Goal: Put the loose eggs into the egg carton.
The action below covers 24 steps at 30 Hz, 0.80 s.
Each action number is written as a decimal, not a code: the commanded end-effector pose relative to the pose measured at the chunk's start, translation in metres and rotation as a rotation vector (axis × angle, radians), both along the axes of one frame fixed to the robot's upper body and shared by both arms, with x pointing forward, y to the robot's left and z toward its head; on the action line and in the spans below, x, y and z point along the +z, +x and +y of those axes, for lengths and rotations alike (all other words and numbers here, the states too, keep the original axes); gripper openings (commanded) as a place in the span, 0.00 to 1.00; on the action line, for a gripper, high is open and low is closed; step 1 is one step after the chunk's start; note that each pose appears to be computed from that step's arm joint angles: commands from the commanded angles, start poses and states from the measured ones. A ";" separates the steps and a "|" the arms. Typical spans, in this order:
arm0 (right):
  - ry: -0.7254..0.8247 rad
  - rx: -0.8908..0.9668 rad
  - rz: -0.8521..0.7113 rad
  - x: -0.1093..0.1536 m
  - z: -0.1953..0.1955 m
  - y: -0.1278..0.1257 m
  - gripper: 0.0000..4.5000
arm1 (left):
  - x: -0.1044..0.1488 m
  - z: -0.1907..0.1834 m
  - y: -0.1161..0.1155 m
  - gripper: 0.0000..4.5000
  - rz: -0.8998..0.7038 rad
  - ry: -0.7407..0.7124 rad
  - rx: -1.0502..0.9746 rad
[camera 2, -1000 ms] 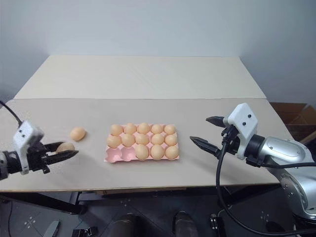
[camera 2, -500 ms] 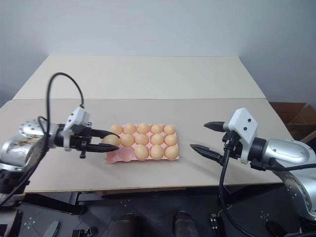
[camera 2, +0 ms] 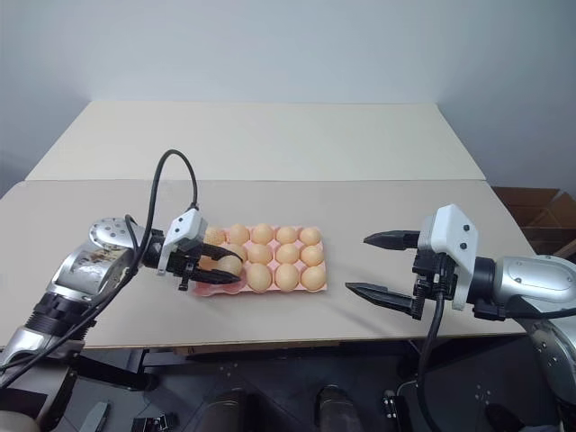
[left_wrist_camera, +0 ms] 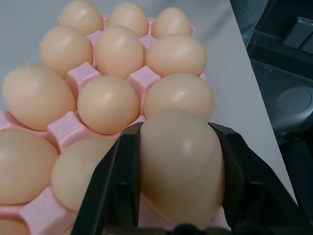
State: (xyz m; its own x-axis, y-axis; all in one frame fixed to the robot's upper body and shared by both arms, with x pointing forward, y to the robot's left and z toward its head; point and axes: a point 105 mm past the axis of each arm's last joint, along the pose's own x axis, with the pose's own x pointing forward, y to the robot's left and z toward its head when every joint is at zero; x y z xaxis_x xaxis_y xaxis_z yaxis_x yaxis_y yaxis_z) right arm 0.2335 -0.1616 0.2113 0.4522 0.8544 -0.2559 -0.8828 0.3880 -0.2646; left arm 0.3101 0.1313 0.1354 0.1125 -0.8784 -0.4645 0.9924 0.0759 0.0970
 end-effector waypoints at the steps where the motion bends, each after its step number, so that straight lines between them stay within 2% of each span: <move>1: -0.009 0.005 -0.064 0.011 0.000 -0.002 1.00 | 0.007 -0.005 0.000 0.69 -0.025 0.013 -0.026; 5: -0.005 -0.004 -0.070 0.012 -0.001 -0.001 1.00 | 0.011 0.001 0.002 0.96 -0.059 0.030 -0.002; 6: -0.004 -0.007 -0.071 0.012 -0.001 0.000 1.00 | 0.017 0.005 0.003 0.99 -0.067 0.021 0.012; 10: -0.001 -0.008 -0.073 0.011 0.000 0.001 1.00 | 0.040 0.023 0.003 0.99 -0.122 -0.028 0.078; 15: -0.003 0.004 -0.072 0.009 0.000 0.004 1.00 | 0.069 0.075 -0.011 0.99 -0.160 -0.107 0.239; 21: -0.004 0.024 -0.067 0.008 0.001 0.007 1.00 | 0.078 0.144 -0.054 0.99 -0.167 -0.078 0.515; 24: -0.002 0.031 -0.064 0.007 0.000 0.008 1.00 | 0.070 0.171 -0.077 0.99 -0.164 -0.033 0.639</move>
State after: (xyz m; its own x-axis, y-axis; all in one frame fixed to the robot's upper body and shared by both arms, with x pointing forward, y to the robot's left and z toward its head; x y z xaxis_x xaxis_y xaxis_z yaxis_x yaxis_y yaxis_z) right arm 0.2436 -0.1623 0.2096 0.4482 0.8589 -0.2477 -0.8827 0.3814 -0.2747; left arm 0.2400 0.2973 0.1882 0.6391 -0.6616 -0.3922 0.7547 0.6376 0.1544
